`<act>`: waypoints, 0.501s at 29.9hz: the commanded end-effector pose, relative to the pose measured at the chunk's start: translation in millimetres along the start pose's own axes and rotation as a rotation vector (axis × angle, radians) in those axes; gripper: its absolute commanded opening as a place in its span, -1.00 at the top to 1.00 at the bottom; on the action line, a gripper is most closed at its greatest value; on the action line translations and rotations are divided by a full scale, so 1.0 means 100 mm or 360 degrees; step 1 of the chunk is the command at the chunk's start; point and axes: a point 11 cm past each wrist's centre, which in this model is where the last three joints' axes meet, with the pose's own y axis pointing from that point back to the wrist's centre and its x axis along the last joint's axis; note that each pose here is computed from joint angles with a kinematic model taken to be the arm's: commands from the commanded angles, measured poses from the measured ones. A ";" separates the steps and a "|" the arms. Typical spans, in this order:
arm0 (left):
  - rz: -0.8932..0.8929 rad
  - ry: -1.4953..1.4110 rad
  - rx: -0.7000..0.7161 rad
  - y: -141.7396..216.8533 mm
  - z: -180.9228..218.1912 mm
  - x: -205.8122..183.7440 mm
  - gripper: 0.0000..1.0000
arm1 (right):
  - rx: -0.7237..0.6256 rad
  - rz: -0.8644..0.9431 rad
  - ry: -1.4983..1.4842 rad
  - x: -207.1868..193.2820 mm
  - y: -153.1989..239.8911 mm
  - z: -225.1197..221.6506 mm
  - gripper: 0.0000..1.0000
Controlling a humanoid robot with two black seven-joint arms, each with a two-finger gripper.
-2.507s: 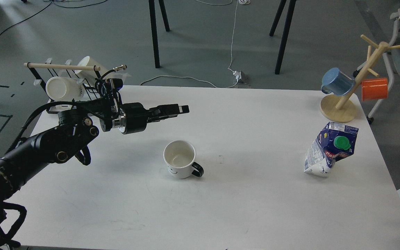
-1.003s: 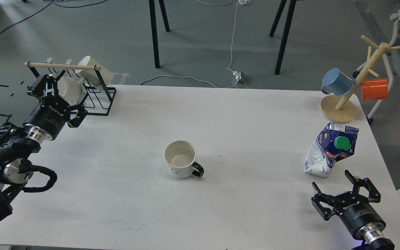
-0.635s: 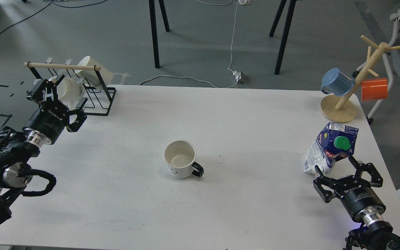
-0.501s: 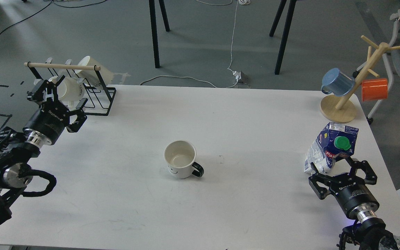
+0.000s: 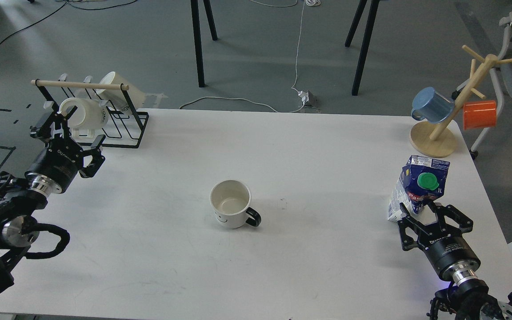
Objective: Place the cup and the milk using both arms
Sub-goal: 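Reach the right gripper to the milk carton and grasp it, then slide the milk carton with the right gripper toward the white mug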
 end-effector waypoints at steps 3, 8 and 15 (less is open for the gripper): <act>0.0023 -0.0003 0.0012 0.03 -0.04 0.04 -0.86 | 0.0000 -0.0019 -0.0019 -0.03 -0.03 0.04 0.70; 0.0032 -0.0004 0.0017 0.05 -0.05 0.06 -0.87 | -0.0024 -0.0057 -0.0012 -0.08 -0.07 0.12 0.72; 0.0053 -0.0010 0.0026 0.06 -0.08 0.10 -0.88 | -0.0066 -0.0092 -0.0036 -0.14 -0.09 0.26 0.74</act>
